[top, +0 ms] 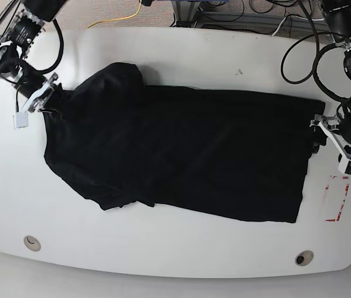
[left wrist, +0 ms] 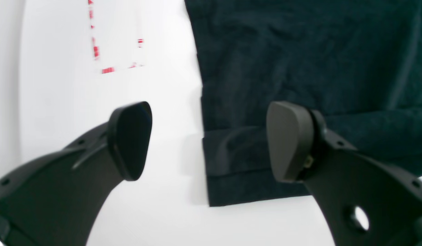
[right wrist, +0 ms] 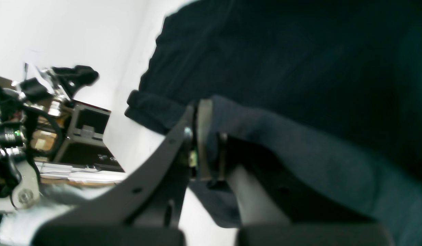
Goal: Layout the t-shirt on the table in an organized manner, then fold the t-shirt properly
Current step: 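Release and regrasp the shirt edge with the right gripper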
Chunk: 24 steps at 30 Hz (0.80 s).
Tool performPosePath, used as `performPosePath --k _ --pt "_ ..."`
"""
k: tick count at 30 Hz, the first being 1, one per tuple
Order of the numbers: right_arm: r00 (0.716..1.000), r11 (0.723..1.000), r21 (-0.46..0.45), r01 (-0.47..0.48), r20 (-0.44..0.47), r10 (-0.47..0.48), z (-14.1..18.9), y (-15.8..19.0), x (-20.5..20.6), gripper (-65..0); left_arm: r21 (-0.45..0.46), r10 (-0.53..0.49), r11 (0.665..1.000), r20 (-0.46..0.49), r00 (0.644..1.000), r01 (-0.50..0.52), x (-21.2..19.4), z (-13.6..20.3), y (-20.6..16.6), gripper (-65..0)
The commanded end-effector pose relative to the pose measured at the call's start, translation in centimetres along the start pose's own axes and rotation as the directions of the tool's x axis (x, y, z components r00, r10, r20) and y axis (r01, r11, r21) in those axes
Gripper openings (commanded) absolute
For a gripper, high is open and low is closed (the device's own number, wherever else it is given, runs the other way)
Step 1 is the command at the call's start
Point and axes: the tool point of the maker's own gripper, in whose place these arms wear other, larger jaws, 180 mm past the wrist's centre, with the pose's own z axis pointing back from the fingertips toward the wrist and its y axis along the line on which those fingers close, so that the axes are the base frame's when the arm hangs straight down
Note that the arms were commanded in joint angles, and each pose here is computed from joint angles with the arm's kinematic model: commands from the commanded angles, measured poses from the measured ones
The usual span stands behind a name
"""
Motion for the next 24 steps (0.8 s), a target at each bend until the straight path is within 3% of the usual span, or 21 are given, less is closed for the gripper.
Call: performPosePath --k 1,11,14,18,22,24 --pt "0.998 1.0 0.024 -0.008 0.068 0.006 -0.2 -0.4 2.9 -65.0 0.015 -0.015 1.0 0.052 0.999 0.014 1.6 0.5 0.5 -16.7" --pt "0.991 0.997 0.062 0.05 0.122 -0.057 -1.7 -1.9 5.4 -64.2 0.007 -0.011 1.0 0.029 1.0 0.011 0.6 0.5 0.2 -16.7" --pt "0.994 0.998 0.02 0.062 0.089 -0.063 -2.3 -3.1 5.1 -58.0 0.004 -0.012 1.0 0.021 1.0 0.012 0.2 0.5 0.0 -16.7" --pt "0.996 0.997 -0.025 0.073 0.058 -0.071 -2.5 -4.2 4.6 -36.6 0.001 -0.01 1.0 0.014 1.0 0.01 -0.1 0.4 -0.1 -16.7" --pt "0.996 0.996 -0.04 0.078 0.045 -0.076 -2.1 -4.5 4.0 -8.4 -0.005 -0.009 1.0 -0.007 1.0 0.009 -1.0 0.4 -0.4 -16.7" --pt "0.996 0.994 -0.056 0.092 0.026 -0.091 -1.6 -4.8 2.9 0.0 -0.008 -0.009 1.0 -0.01 1.0 0.009 -1.2 0.4 -0.5 -16.7"
